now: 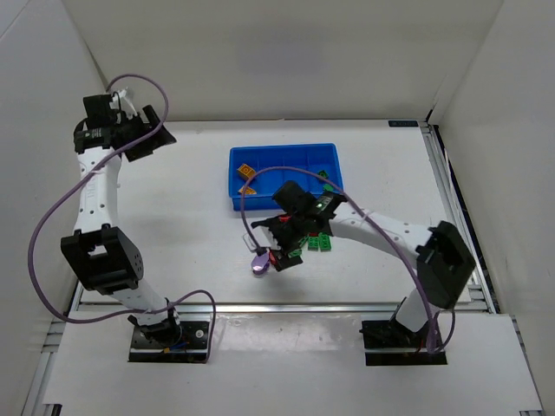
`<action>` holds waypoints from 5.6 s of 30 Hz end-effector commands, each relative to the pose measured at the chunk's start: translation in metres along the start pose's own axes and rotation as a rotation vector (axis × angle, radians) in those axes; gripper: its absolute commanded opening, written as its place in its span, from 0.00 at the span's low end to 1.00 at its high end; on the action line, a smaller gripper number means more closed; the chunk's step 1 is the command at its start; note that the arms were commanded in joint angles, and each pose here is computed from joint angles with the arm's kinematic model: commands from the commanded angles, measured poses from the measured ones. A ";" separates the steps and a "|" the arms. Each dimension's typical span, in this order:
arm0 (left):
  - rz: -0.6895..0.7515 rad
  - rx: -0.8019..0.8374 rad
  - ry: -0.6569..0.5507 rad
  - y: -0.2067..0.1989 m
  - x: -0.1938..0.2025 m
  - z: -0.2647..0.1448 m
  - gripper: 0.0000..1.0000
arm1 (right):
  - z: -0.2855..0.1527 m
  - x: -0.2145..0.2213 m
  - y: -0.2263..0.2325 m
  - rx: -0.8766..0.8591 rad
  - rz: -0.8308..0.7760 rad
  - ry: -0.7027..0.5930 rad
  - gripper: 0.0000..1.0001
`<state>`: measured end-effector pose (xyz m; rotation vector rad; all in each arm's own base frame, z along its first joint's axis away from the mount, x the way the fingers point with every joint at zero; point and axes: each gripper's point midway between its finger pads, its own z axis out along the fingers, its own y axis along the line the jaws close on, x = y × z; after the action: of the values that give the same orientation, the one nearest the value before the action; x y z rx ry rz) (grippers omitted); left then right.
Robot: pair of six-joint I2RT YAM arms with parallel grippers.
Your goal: Sort the legos into containers by color
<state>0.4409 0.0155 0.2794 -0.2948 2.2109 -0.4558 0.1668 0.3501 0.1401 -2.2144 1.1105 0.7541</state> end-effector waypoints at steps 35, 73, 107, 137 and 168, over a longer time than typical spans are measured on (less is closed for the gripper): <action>-0.057 0.133 0.187 0.006 0.065 0.001 0.90 | 0.082 0.018 -0.029 -0.105 -0.044 0.047 0.28; 0.318 0.371 0.243 -0.077 0.122 -0.013 0.89 | -0.061 0.129 -0.286 0.677 0.995 -0.180 0.46; 1.022 0.491 0.370 -0.176 0.317 0.049 0.79 | -0.363 0.198 -0.104 1.173 1.358 -0.183 0.87; 0.994 0.563 0.282 -0.209 0.285 0.016 0.28 | -0.340 0.209 -0.091 1.070 1.432 -0.230 0.84; 0.605 0.334 0.214 -0.211 0.127 0.209 0.45 | -0.225 0.120 -0.073 0.645 1.027 -0.147 0.83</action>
<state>0.5320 -0.2616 0.1230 0.6222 2.2976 -0.4925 0.3544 0.1646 0.2227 -0.8741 2.1122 0.7275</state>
